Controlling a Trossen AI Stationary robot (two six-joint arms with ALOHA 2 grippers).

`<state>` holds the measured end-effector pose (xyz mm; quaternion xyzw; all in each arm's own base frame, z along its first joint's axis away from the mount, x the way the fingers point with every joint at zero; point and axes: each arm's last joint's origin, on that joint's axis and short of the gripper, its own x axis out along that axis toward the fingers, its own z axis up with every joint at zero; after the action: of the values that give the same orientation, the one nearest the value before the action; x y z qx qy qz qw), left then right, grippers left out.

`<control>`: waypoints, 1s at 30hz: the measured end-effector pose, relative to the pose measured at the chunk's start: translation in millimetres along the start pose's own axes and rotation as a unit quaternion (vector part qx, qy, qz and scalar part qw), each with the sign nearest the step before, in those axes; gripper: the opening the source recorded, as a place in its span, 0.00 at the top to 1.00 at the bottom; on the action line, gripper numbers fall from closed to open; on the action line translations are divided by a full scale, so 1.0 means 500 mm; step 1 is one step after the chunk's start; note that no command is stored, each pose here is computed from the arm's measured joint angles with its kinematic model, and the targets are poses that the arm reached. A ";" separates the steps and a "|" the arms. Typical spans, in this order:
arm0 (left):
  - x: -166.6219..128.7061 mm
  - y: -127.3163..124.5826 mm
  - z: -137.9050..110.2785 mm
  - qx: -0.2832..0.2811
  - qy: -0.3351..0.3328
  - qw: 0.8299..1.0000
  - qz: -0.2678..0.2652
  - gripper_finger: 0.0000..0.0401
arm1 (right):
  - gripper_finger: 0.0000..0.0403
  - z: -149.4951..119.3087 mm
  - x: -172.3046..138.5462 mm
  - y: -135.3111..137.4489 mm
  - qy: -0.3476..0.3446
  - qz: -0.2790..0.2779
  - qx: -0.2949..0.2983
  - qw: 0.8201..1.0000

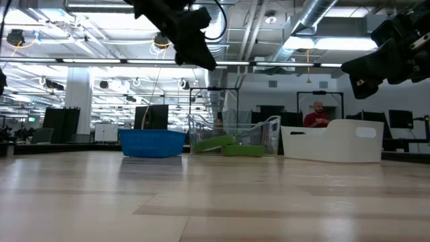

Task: Pick and place Stapler, Stapler remover, tape
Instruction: Put the pink tape into the transparent bin

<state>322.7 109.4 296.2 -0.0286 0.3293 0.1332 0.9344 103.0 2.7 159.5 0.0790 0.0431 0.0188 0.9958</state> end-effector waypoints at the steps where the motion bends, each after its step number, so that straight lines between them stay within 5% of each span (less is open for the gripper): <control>1: -0.007 -0.010 -0.008 0.004 -0.002 1.000 -0.005 0.77 | 1.00 0.000 0.000 0.000 0.000 0.000 0.000 1.000; 18: -0.086 -0.175 -0.150 0.097 0.011 0.988 -0.120 0.95 | 1.00 0.000 0.000 0.000 0.000 0.000 0.000 1.000; 30: -0.094 -0.246 -0.201 0.114 0.037 0.978 -0.173 0.99 | 1.00 0.000 0.000 0.000 0.000 0.000 0.000 1.000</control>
<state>259.3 -34.2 242.5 0.0167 0.3665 -0.0700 0.9276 103.0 2.7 159.5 0.0790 0.0430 0.0187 0.9958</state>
